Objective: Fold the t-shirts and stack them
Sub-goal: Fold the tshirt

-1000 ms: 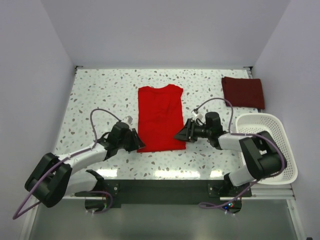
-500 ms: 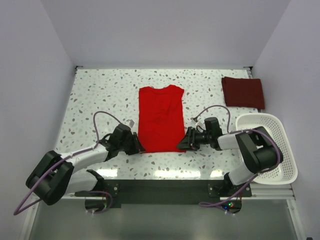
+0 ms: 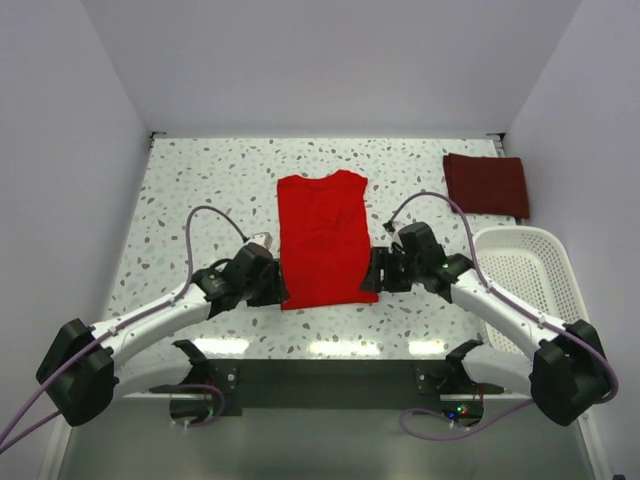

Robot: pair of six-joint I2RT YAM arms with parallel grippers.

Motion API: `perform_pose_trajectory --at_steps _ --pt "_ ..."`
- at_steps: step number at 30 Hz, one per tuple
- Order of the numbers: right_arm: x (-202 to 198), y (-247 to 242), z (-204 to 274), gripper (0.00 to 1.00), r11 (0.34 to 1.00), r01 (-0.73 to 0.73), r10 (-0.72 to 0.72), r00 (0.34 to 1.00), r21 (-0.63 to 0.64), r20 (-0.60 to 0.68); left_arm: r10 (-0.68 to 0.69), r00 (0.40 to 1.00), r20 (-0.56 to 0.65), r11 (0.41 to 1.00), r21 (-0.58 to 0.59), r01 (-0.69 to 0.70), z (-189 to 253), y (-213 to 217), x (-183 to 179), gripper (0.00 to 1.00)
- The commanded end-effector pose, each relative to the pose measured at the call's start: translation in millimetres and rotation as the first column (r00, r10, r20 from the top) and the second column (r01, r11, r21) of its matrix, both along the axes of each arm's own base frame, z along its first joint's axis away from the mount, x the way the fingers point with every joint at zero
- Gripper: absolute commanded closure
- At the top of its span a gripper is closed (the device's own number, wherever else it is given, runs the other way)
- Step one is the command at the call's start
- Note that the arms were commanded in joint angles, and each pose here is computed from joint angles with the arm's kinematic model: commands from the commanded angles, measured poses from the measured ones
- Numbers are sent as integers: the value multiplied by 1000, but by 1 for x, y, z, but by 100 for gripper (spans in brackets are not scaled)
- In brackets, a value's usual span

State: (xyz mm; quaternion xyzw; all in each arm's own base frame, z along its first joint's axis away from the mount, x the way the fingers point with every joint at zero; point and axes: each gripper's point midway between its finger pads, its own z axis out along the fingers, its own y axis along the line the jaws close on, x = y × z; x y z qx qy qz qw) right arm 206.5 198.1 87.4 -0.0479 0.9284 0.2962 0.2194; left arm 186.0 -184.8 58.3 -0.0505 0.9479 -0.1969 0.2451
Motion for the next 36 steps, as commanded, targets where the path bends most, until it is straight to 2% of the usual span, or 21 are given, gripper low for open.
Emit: perform_pose_trajectory --at_steps 1,3,10,15,27,32,35,36 --pt "-11 -40 -19 39 954 85 -93 995 -287 -17 -5 1000 4 990 144 4 1 8 2 44" --pt "-13 -41 -24 40 940 85 -100 994 -330 -30 -10 1000 -17 985 174 13 -4 8 3 42" --pt "-6 -28 -33 46 941 62 -81 996 -334 -45 -25 1000 -7 975 219 26 -4 2 14 41" --pt "5 -16 -34 47 949 68 -80 996 -306 -27 -33 999 -15 974 225 36 -11 -1 15 41" --pt "12 -17 -65 50 922 56 -86 994 -384 -63 -37 999 -35 975 220 44 -23 -1 10 43" --pt "4 -24 -80 56 903 29 -77 992 -428 -95 -34 999 -39 972 230 42 -27 1 8 44" --pt "-1 -27 -88 64 890 3 -67 990 -457 -123 -37 998 -41 972 229 45 -29 1 8 45" --pt "-3 -28 -89 71 887 1 -68 989 -462 -129 -37 998 -45 972 231 47 -31 1 7 45"
